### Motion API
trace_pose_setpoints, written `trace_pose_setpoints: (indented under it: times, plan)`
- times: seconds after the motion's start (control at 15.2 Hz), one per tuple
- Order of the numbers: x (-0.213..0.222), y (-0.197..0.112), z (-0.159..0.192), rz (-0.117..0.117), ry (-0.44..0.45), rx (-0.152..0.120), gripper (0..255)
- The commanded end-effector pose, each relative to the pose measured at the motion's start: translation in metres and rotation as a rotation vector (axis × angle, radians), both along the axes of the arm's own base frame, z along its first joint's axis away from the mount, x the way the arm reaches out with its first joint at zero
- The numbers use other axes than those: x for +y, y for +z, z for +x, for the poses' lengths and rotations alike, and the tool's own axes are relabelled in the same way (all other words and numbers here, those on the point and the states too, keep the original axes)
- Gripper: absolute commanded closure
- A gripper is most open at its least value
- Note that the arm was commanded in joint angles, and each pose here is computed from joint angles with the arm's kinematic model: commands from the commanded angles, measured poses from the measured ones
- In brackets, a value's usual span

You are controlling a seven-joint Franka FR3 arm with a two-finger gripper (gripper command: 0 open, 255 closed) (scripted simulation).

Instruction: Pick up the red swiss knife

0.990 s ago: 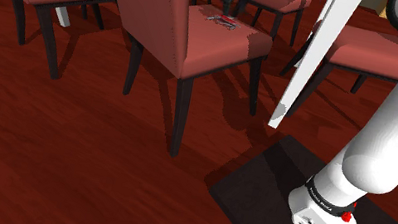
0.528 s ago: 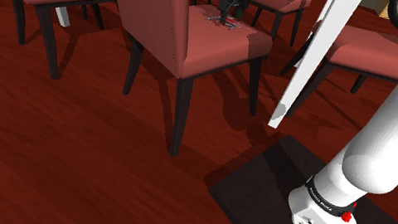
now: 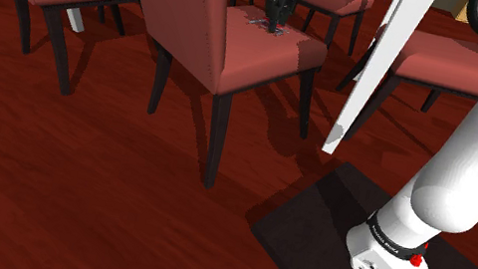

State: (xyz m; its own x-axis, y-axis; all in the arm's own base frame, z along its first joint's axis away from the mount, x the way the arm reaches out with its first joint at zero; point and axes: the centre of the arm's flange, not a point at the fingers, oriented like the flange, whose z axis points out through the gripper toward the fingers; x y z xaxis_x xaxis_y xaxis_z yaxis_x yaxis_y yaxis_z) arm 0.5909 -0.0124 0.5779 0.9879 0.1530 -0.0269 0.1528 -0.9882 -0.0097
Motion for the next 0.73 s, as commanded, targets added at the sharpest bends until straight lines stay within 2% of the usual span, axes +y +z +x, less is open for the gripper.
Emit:
trace_pose_setpoints:
  times: [0.0,0.66]
  plan:
    - [0.000,-0.001,0.000,0.000,0.000,0.001,255]
    - [0.001,0.046,0.000,0.000,0.000,0.001,255]
